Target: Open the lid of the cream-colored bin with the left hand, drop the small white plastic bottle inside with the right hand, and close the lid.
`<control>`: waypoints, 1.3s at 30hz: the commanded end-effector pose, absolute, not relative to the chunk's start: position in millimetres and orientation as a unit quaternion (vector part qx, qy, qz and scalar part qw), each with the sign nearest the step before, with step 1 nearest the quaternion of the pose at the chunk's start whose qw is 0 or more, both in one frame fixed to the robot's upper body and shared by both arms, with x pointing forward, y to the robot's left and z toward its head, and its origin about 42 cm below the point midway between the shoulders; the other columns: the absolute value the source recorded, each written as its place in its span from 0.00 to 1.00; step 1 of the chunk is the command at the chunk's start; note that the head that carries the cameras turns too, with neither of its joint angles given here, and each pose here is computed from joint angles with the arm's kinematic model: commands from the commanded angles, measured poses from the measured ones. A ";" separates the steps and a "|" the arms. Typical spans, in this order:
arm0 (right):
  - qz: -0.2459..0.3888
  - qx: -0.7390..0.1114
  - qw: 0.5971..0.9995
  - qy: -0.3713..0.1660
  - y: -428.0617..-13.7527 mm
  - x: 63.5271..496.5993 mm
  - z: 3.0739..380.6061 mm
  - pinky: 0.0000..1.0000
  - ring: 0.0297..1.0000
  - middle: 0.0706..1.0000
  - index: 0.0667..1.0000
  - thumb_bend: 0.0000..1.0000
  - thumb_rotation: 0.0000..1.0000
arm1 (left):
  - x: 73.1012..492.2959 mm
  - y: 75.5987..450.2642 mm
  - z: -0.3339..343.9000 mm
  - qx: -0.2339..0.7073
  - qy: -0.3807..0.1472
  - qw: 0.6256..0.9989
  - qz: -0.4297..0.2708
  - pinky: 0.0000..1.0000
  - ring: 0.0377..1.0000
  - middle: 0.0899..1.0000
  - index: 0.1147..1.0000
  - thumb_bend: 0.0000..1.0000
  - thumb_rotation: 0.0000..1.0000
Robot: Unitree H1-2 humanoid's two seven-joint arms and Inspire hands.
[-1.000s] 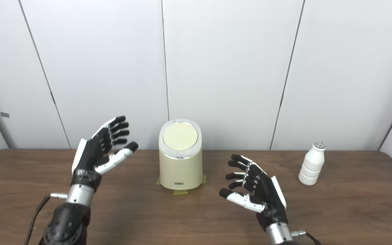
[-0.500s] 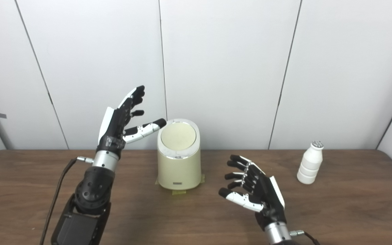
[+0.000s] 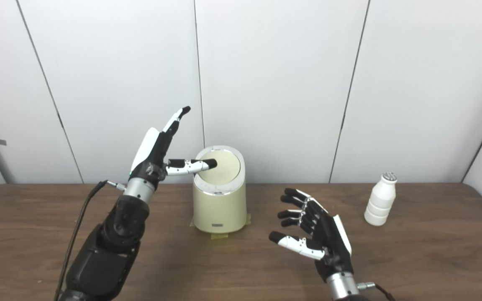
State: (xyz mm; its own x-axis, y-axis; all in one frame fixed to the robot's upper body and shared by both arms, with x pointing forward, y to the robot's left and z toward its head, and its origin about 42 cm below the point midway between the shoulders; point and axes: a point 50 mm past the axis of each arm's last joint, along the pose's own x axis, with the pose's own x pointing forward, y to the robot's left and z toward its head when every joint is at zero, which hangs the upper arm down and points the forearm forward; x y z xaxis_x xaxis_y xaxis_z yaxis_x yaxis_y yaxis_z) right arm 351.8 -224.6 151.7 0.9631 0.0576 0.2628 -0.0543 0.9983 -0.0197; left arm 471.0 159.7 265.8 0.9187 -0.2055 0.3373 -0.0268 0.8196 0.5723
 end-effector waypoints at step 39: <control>0.028 0.004 0.980 -0.195 -211.9 361.7 180.8 0.52 0.60 0.73 0.73 0.79 0.19 | 498.8 147.1 269.4 0.348 -0.183 0.919 -0.037 0.92 1.00 1.00 1.00 0.80 0.14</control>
